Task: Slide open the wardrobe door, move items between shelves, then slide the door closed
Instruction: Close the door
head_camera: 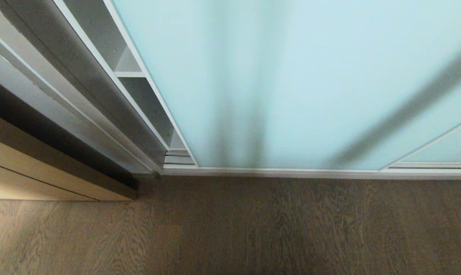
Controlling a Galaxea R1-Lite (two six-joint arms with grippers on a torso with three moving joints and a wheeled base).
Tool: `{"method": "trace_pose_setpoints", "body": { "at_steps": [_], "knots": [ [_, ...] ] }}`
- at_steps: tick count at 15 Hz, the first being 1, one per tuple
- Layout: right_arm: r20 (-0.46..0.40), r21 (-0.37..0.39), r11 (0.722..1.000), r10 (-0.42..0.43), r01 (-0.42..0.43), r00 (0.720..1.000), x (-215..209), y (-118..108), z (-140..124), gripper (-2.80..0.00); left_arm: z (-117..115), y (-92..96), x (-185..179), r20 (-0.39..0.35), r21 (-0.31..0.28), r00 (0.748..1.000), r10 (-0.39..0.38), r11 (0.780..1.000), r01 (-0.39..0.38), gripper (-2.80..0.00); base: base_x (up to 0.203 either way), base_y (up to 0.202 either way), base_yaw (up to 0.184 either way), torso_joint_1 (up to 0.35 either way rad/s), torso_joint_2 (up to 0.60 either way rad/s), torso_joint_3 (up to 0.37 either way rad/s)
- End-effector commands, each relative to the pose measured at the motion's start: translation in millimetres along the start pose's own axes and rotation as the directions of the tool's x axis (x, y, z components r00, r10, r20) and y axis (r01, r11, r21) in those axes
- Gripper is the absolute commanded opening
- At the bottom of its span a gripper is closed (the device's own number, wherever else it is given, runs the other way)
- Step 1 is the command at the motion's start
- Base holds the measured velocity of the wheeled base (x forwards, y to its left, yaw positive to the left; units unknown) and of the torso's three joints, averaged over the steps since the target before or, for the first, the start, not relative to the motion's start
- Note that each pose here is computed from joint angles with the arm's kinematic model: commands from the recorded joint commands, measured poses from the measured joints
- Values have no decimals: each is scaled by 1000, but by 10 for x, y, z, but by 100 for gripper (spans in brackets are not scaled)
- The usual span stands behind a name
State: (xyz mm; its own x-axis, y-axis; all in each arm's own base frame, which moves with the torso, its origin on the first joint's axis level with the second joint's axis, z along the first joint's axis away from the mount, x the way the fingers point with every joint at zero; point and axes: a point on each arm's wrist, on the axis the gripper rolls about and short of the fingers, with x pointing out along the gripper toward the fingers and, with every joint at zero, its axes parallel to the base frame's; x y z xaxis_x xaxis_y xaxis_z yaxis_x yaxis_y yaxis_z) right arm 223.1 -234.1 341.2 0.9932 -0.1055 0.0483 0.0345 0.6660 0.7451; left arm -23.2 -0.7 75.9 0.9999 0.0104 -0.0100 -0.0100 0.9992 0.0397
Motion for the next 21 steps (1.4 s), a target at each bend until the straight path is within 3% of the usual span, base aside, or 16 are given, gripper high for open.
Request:
{"method": "trace_pose_setpoints", "body": {
  "at_steps": [1,17,19,21],
  "knots": [
    [-15,-8,999,32,-33,999,-49,151,-71,-280,2,0,0,-1,0,1000,0,1000,0,-280,0,0,0,0,0,0],
    [-73,-17,997,75,-76,995,-257,402,-365,-280,2,0,1,-1,0,1000,0,1000,0,-280,0,0,0,0,0,0],
    [-70,-69,994,77,-81,995,-267,425,-371,-280,1,0,1,-1,0,1000,0,1000,0,-280,0,0,0,0,0,0],
    [-47,-173,982,66,-73,997,-334,479,-385,-280,2,0,0,0,0,1000,0,1000,0,-280,0,0,0,0,0,0]
  ]
}}
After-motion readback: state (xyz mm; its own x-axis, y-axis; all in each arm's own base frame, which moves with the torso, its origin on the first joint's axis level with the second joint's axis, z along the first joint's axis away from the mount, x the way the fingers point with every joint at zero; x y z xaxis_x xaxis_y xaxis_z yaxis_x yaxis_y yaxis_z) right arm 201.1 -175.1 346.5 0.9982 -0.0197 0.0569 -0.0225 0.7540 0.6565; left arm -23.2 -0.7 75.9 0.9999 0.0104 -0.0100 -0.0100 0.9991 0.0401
